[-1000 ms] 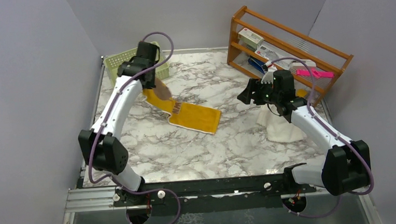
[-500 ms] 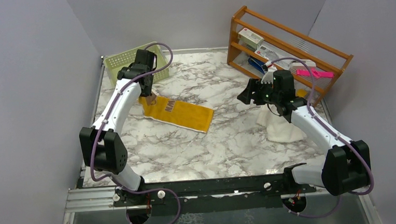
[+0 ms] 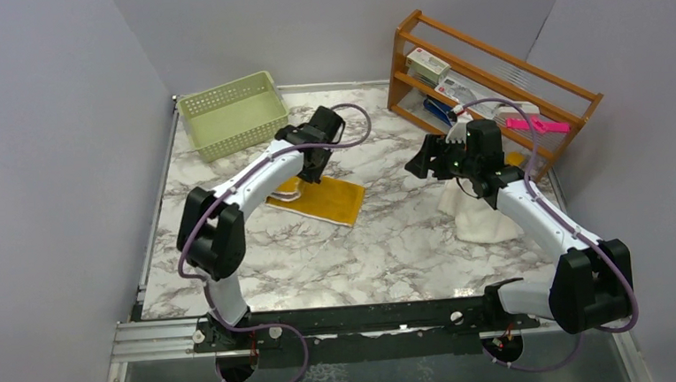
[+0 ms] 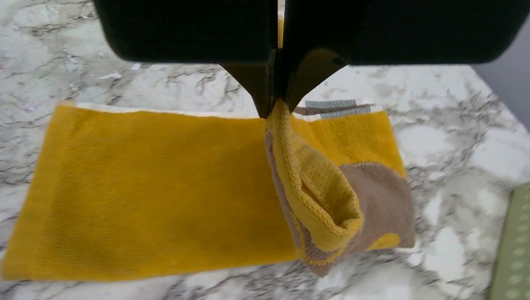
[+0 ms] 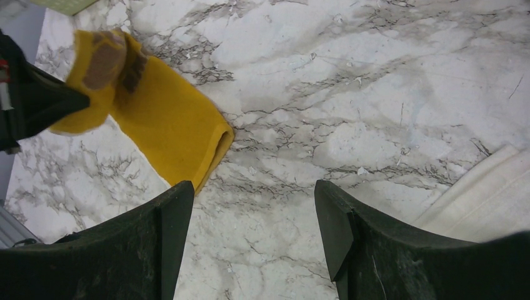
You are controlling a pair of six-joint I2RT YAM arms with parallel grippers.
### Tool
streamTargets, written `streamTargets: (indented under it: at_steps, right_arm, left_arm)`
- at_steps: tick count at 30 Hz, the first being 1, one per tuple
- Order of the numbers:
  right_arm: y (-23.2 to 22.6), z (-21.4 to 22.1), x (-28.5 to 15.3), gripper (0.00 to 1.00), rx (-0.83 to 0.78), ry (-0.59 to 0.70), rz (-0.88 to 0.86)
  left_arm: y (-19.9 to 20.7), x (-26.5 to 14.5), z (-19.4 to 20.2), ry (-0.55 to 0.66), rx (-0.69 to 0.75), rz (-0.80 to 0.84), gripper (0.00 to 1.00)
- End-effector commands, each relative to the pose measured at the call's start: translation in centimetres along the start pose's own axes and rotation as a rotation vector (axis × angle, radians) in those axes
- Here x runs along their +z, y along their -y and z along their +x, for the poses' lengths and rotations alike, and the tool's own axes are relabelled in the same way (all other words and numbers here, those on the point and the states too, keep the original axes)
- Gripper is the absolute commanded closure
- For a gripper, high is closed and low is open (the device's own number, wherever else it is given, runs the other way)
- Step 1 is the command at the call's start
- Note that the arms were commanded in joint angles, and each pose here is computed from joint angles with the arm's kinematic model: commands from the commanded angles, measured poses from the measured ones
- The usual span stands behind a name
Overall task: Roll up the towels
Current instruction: Fold the towel at the center of the board.
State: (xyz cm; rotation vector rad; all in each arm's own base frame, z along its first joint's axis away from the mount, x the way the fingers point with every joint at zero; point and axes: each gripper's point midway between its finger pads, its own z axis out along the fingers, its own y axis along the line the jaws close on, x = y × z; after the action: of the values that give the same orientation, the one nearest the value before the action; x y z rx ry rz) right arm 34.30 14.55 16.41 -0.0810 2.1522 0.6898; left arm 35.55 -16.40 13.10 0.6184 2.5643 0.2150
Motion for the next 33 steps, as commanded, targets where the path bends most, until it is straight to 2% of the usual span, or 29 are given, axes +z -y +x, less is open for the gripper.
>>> streamTargets:
  at_steps: [1, 11, 19, 26, 29, 30, 31, 33]
  right_arm:
    - [-0.1, -0.1, -0.7, 0.28, -0.009, 0.003, 0.008]
    - [0.0, 0.1, -0.3, 0.28, -0.007, -0.007, 0.0]
    - [0.2, 0.6, 0.0, 0.28, -0.006, -0.021, -0.002]
    - [0.3, 0.6, 0.0, 0.28, -0.009, -0.02, 0.001]
    - [0.3, 0.6, 0.0, 0.28, -0.01, -0.021, 0.006]
    - [0.4, 0.6, 0.0, 0.28, -0.01, -0.02, 0.008]
    - [0.4, 0.6, 0.0, 0.28, -0.009, -0.02, 0.009]
    - [0.5, 0.7, 0.0, 0.28, -0.007, -0.02, 0.012]
  left_arm:
    - [4.2, 1.1, -1.0, -0.011, 0.018, 0.086, 1.0]
    - [10.3, 2.4, 0.2, -0.072, 0.094, 0.143, 1.0]
    - [12.4, 1.6, -0.1, -0.073, 0.122, 0.183, 1.0]
    - [12.8, 3.3, 1.8, -0.138, 0.134, 0.17, 0.99]
    - [13.4, 3.3, 2.3, -0.151, 0.121, 0.203, 0.69]
    - [13.8, 3.1, 2.0, -0.135, 0.113, 0.225, 0.52]
    - [14.0, 2.7, 1.7, -0.116, 0.107, 0.248, 0.39]
    - [14.2, 1.5, 0.4, -0.066, 0.085, 0.296, 0.33]
